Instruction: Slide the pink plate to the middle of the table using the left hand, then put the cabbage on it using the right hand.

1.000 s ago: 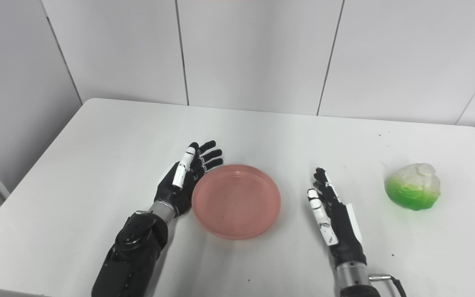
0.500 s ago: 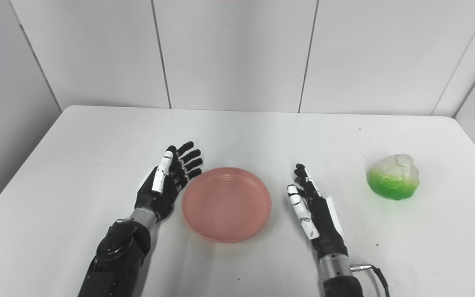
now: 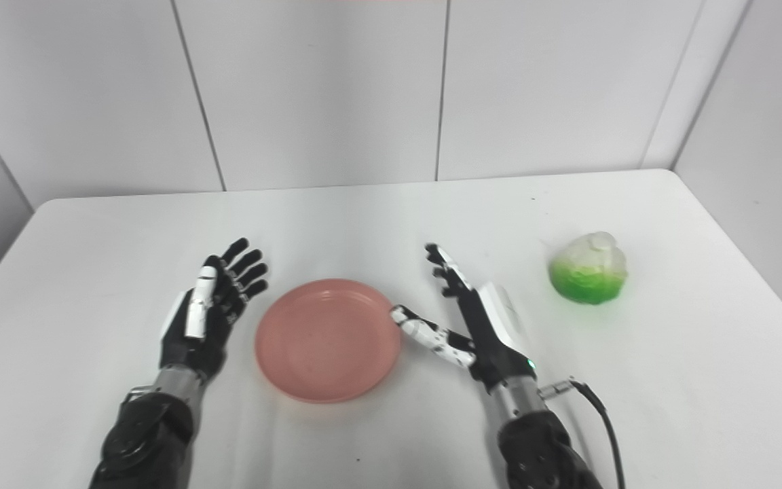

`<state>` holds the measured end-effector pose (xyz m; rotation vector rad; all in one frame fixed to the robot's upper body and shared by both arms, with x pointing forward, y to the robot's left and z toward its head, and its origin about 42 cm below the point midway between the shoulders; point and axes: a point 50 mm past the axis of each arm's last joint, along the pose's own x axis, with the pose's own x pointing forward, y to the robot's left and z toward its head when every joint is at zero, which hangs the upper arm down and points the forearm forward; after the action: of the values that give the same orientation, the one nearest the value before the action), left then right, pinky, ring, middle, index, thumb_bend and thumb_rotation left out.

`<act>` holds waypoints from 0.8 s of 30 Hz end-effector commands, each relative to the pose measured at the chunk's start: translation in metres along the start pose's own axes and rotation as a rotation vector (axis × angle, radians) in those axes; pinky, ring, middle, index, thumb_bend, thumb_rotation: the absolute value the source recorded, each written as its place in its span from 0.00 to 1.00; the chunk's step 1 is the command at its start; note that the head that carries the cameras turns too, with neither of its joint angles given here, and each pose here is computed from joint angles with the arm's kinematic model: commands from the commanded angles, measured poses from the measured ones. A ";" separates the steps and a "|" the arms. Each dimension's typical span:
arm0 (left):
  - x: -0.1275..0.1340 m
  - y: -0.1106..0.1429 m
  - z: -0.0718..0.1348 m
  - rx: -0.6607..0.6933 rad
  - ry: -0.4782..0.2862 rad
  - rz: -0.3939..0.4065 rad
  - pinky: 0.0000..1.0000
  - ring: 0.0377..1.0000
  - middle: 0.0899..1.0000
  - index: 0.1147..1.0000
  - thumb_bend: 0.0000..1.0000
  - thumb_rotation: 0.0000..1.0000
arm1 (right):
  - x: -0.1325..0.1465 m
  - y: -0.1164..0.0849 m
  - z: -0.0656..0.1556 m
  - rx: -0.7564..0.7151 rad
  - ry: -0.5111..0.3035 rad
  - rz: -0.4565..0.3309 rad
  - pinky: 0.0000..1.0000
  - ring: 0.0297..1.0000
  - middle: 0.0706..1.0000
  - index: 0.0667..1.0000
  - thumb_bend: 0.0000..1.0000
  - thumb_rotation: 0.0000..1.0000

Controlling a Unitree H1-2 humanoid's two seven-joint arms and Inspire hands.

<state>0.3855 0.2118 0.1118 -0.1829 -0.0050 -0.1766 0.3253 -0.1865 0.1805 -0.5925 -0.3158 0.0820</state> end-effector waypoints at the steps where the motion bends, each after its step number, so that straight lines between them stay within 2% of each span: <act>1: -0.008 0.012 -0.017 -0.014 0.073 0.026 0.87 0.86 0.86 0.84 0.43 1.00 | 0.016 -0.017 0.022 -0.017 -0.075 -0.092 0.76 0.84 0.88 0.91 0.79 0.50; 5: -0.008 0.017 -0.020 -0.028 0.088 0.028 0.86 0.86 0.85 0.83 0.42 1.00 | 0.026 -0.044 0.030 -0.070 -0.102 -0.158 0.80 0.87 0.90 0.94 0.89 0.43; 10: -0.010 0.025 -0.022 -0.036 0.090 0.014 0.87 0.86 0.85 0.83 0.43 1.00 | 0.029 -0.070 0.028 -0.120 -0.078 -0.227 0.81 0.89 0.93 0.96 0.98 0.48; 18: -0.007 0.042 -0.025 -0.076 0.099 0.008 0.88 0.86 0.85 0.82 0.42 1.00 | 0.025 -0.102 0.017 -0.188 -0.047 -0.375 0.85 0.92 0.95 0.97 1.00 0.52; 24: -0.006 0.051 -0.026 -0.091 0.100 0.009 0.88 0.86 0.85 0.83 0.42 1.00 | 0.016 -0.122 0.002 -0.223 0.041 -0.462 0.86 0.93 0.96 0.99 1.00 0.54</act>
<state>0.4059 0.2413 0.1092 -0.2614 0.0058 -0.2163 0.3391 -0.2773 0.2404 -0.7138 -0.3823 -0.3513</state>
